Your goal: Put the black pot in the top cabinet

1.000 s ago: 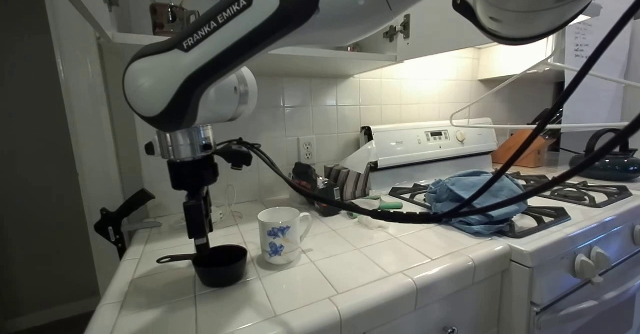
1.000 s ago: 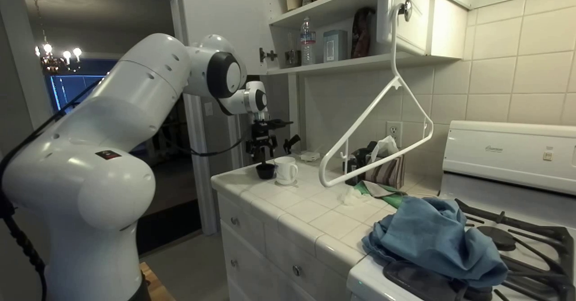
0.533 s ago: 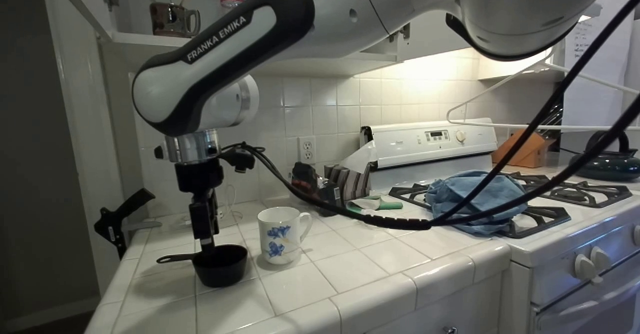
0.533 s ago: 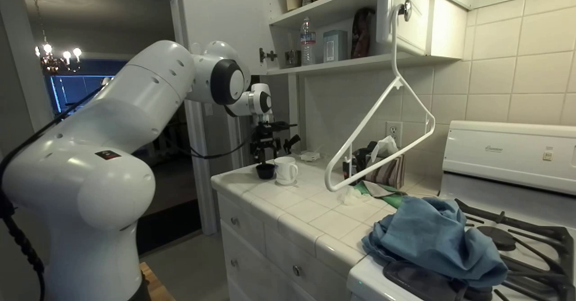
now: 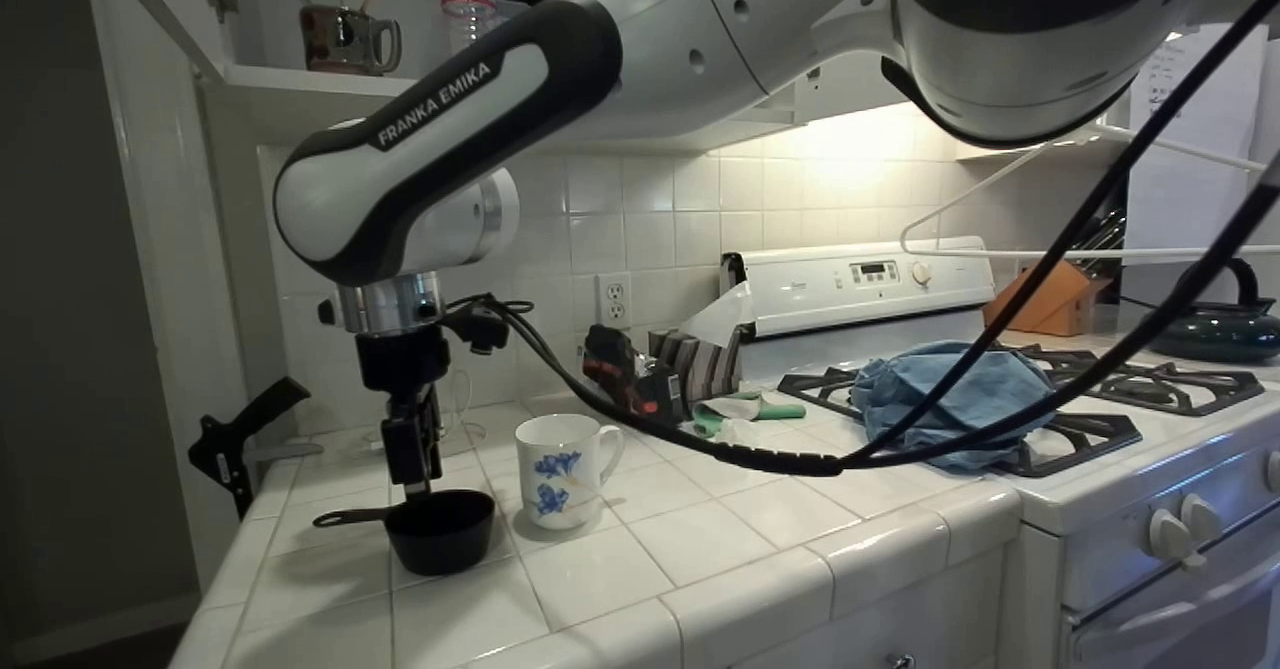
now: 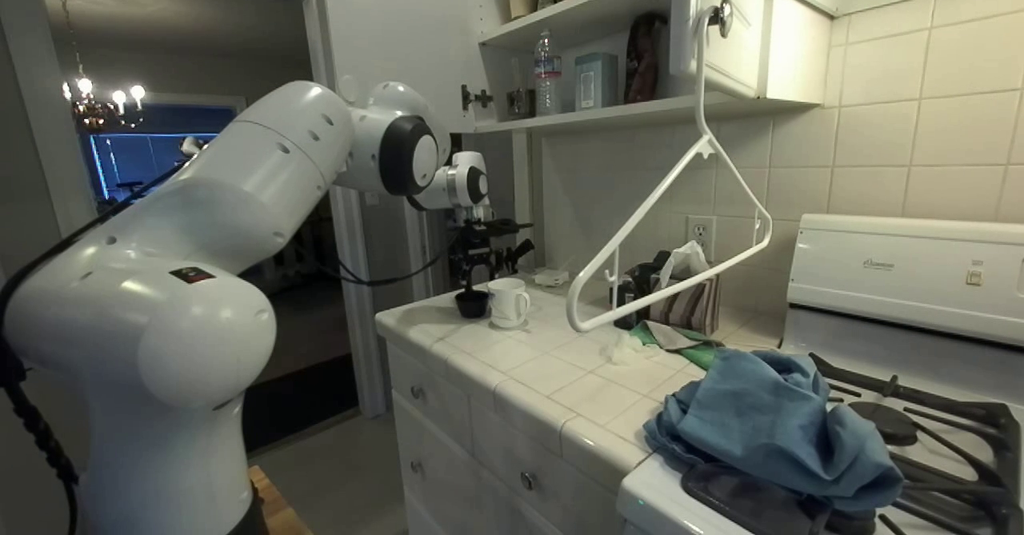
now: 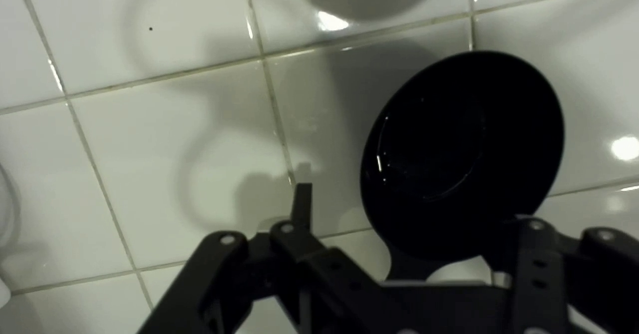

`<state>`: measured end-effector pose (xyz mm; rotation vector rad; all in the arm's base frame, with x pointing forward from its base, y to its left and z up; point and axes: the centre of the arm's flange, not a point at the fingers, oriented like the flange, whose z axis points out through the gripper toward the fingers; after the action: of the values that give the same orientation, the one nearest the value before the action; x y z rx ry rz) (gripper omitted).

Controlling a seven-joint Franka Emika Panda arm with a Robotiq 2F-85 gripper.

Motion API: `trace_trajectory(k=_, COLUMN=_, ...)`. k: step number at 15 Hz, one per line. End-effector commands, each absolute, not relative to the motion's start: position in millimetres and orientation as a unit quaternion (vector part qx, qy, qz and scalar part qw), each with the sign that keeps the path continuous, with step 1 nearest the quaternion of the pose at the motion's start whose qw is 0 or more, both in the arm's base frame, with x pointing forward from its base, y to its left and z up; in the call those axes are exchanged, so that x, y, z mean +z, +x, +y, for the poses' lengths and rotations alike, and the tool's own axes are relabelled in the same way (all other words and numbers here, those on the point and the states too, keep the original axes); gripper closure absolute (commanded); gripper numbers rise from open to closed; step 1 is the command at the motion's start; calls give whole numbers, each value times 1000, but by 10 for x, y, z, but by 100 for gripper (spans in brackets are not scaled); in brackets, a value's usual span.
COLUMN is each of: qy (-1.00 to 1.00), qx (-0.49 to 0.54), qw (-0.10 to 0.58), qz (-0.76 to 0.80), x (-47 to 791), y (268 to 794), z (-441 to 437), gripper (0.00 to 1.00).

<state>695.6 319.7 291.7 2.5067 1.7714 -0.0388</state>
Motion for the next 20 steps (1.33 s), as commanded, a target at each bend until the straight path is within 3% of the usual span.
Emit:
trace_trajectory(k=1, qy=827, qx=-17, qw=25, qz=561, x=2870, y=7065, z=3241, gripper=31)
trace_trajectory(k=7, qy=833, qx=-18, qw=23, qz=552, x=2816, y=7057, z=3230, gripper=81)
trace_trajectory(k=10, qy=834, qx=-18, qw=24, qz=551, x=2822, y=7051, z=3229, gripper=99)
trace_trajectory(k=20, qy=824, qx=-83, qw=47, qz=559, x=3604, y=6545, z=3094, gripper=99)
